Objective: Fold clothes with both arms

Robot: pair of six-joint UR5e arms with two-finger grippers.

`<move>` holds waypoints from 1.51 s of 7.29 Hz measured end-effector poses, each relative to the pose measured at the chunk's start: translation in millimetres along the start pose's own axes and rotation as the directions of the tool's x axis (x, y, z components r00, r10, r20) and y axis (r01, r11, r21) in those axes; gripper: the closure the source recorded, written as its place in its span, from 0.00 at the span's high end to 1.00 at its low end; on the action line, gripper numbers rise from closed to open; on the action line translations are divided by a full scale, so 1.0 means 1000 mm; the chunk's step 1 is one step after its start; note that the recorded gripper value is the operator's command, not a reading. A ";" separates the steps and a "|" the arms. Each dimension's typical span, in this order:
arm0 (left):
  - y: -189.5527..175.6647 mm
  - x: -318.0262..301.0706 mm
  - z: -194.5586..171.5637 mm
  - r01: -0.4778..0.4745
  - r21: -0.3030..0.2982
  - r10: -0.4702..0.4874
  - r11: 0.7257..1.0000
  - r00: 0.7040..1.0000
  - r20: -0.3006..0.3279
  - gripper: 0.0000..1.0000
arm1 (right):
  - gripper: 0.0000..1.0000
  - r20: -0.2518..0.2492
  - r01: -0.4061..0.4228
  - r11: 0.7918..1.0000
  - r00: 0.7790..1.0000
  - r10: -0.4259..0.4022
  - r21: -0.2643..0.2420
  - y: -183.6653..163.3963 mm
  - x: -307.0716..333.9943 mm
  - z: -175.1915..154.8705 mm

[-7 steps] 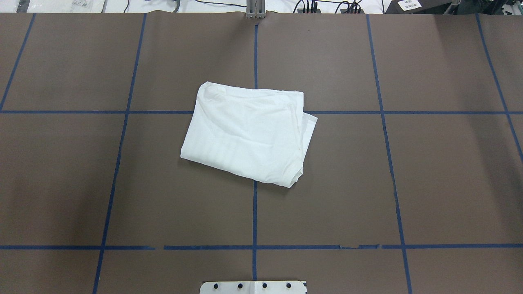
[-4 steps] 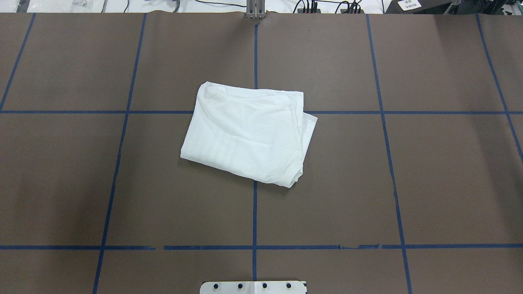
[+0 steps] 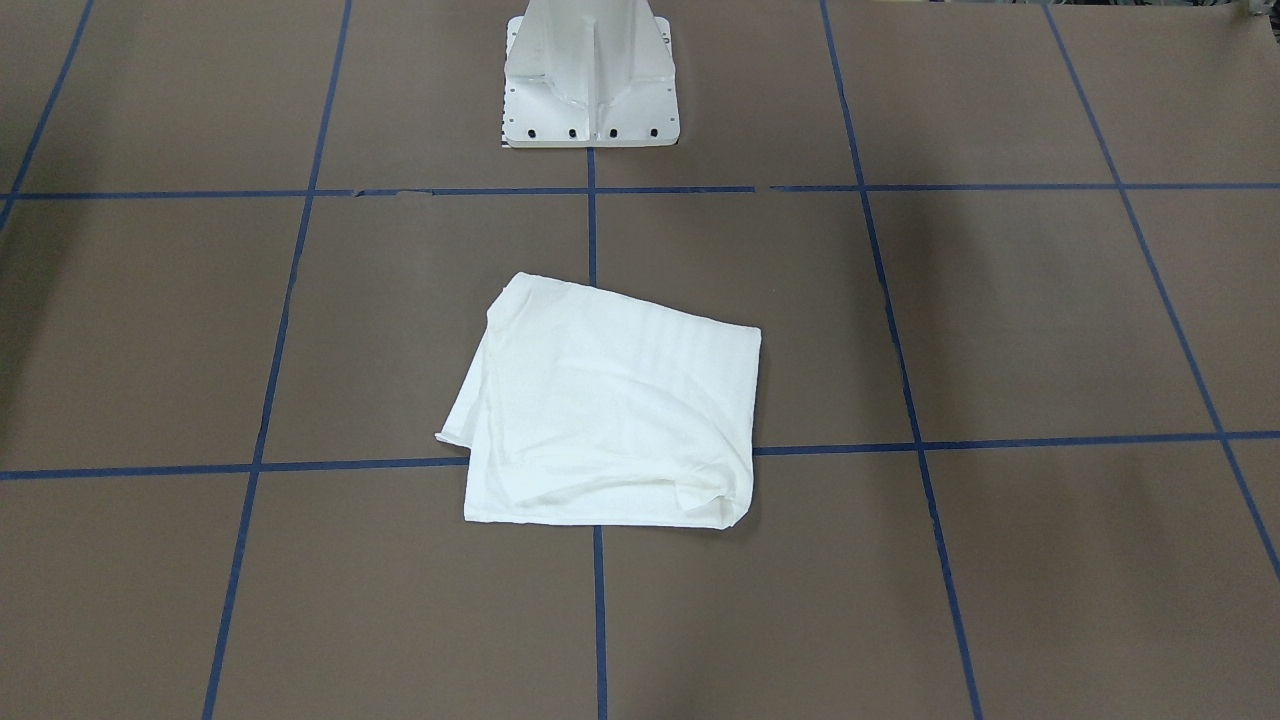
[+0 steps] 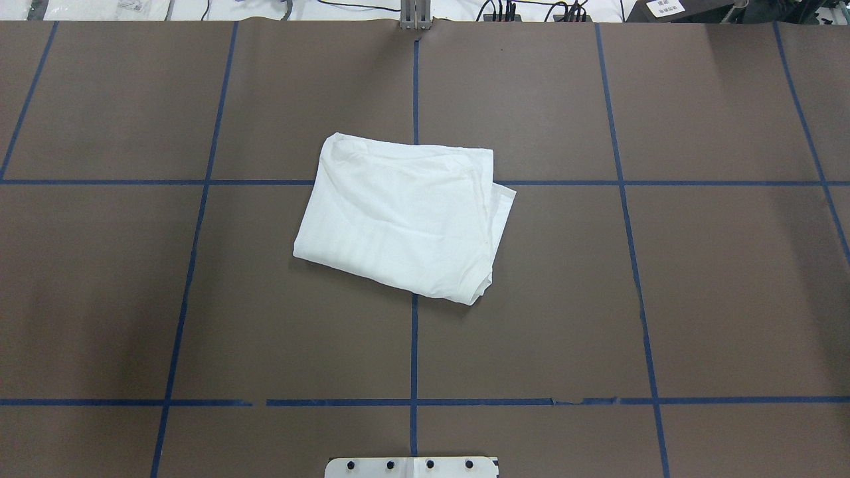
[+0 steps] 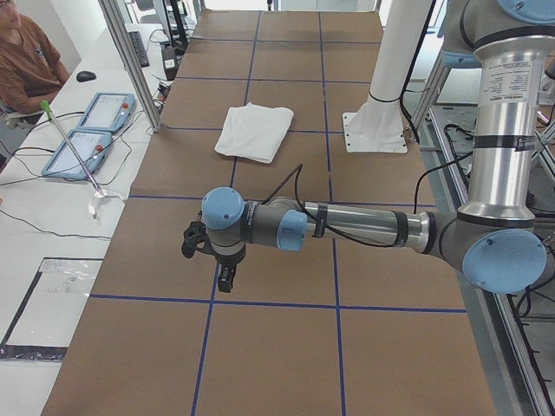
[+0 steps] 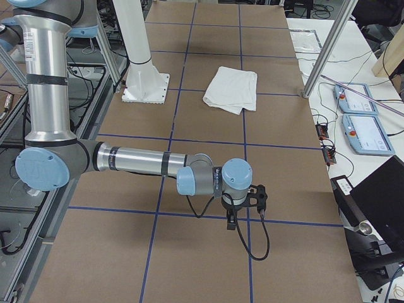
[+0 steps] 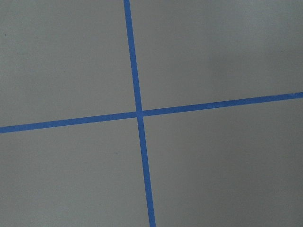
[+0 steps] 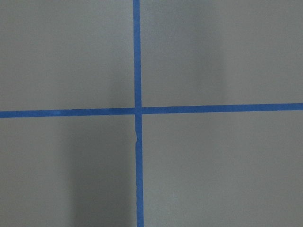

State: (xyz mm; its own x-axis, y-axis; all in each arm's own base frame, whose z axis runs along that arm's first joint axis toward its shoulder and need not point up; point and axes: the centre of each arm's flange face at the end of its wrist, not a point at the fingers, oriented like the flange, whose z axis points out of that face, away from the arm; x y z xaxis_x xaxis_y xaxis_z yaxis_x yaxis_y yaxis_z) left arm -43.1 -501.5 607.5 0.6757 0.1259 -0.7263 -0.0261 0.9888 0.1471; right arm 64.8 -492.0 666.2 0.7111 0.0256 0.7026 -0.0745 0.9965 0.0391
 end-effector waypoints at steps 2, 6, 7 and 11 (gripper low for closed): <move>0.000 0.000 0.000 0.000 0.000 0.000 1.000 1.000 0.003 1.00 | 1.00 -0.013 0.009 0.999 1.000 -0.008 0.033 0.001 -0.013 -0.015; 0.000 0.001 0.001 0.000 -0.001 0.000 1.000 1.000 0.003 1.00 | 1.00 -0.007 0.008 0.999 1.000 -0.007 0.035 0.002 -0.017 -0.017; 0.000 0.001 0.001 0.000 -0.002 0.000 1.000 1.000 0.003 1.00 | 1.00 -0.004 0.008 0.999 1.000 -0.007 0.034 0.002 -0.018 -0.016; 0.000 -0.001 0.003 0.001 -0.003 -0.001 1.000 1.000 0.003 1.00 | 1.00 -0.003 0.007 0.999 1.000 -0.006 0.033 0.002 -0.017 -0.016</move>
State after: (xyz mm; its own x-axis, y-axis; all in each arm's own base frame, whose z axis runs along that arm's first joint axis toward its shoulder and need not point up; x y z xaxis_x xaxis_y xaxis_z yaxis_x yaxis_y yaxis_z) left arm -41.9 -501.6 610.1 0.6778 0.1245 -0.7247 -0.0276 0.9892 0.1441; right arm 63.2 -488.9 643.0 0.7136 0.0194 0.7003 -0.0927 0.9934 0.0669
